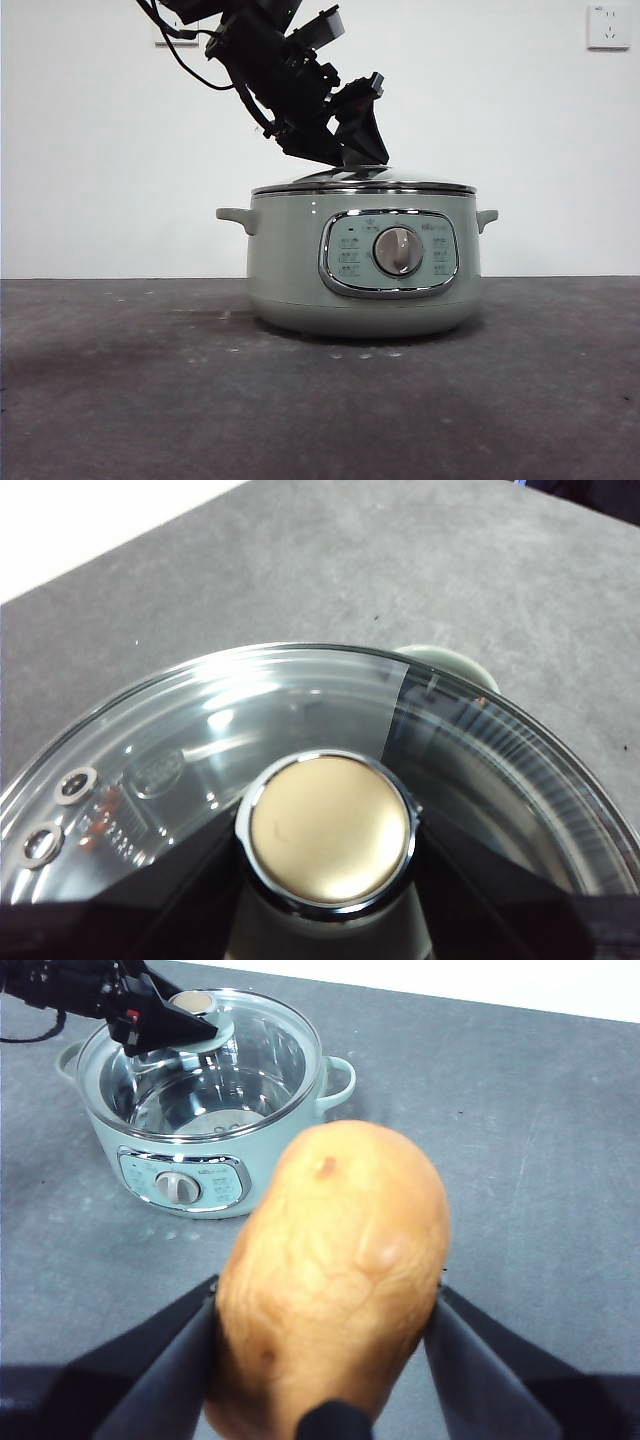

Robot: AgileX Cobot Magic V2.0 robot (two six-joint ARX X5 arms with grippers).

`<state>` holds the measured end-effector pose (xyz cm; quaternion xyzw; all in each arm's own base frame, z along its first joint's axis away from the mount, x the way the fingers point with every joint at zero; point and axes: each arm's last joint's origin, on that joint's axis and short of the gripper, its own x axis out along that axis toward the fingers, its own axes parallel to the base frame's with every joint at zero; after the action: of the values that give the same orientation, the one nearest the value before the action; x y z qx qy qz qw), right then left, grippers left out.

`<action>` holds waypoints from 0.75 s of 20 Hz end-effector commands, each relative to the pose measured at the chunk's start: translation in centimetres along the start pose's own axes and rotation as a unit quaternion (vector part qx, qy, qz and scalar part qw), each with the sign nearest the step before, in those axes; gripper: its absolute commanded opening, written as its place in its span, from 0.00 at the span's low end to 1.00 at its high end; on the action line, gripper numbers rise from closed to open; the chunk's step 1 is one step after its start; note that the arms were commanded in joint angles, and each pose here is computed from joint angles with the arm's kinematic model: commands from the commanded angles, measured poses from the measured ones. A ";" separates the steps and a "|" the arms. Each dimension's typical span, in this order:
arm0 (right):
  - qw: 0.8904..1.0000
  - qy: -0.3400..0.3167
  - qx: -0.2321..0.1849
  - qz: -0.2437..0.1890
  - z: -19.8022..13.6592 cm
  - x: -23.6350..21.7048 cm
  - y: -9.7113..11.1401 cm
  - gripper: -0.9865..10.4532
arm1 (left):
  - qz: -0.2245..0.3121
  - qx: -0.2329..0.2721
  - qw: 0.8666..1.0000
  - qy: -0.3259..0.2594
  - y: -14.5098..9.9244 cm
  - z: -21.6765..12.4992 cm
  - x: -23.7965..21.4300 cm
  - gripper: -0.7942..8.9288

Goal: Pick up the potato,open the lid,put the potato in the pot,close the lid

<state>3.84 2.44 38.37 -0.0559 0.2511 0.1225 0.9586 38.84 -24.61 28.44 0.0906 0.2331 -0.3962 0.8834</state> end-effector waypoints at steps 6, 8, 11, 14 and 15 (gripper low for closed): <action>1.000 -0.009 0.010 0.000 0.2 -0.1 0.0 0.08 | 0.007 0.012 0.997 -0.071 -0.3 5.9 -4.1 0.07; 1.000 -0.020 0.007 0.004 0.6 0.1 0.3 0.08 | 0.017 0.013 0.996 -0.085 -0.1 6.9 -6.4 0.07; 0.999 -0.039 -0.013 0.010 1.8 1.0 1.3 0.08 | 0.044 0.004 0.995 -0.090 0.9 7.9 -11.1 0.08; 0.998 -0.045 -0.041 0.018 3.2 2.8 3.1 0.08 | 0.074 -0.001 0.993 -0.095 1.9 8.5 -16.2 0.08; 0.997 -0.049 -0.050 0.021 3.8 3.5 3.7 0.08 | 0.085 0.006 0.991 -0.104 1.9 8.8 -18.0 0.08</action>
<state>7.53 7.36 39.65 -0.0800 0.2040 0.1532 0.9636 33.54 -14.51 43.21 0.0683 0.1698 -0.3181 0.9302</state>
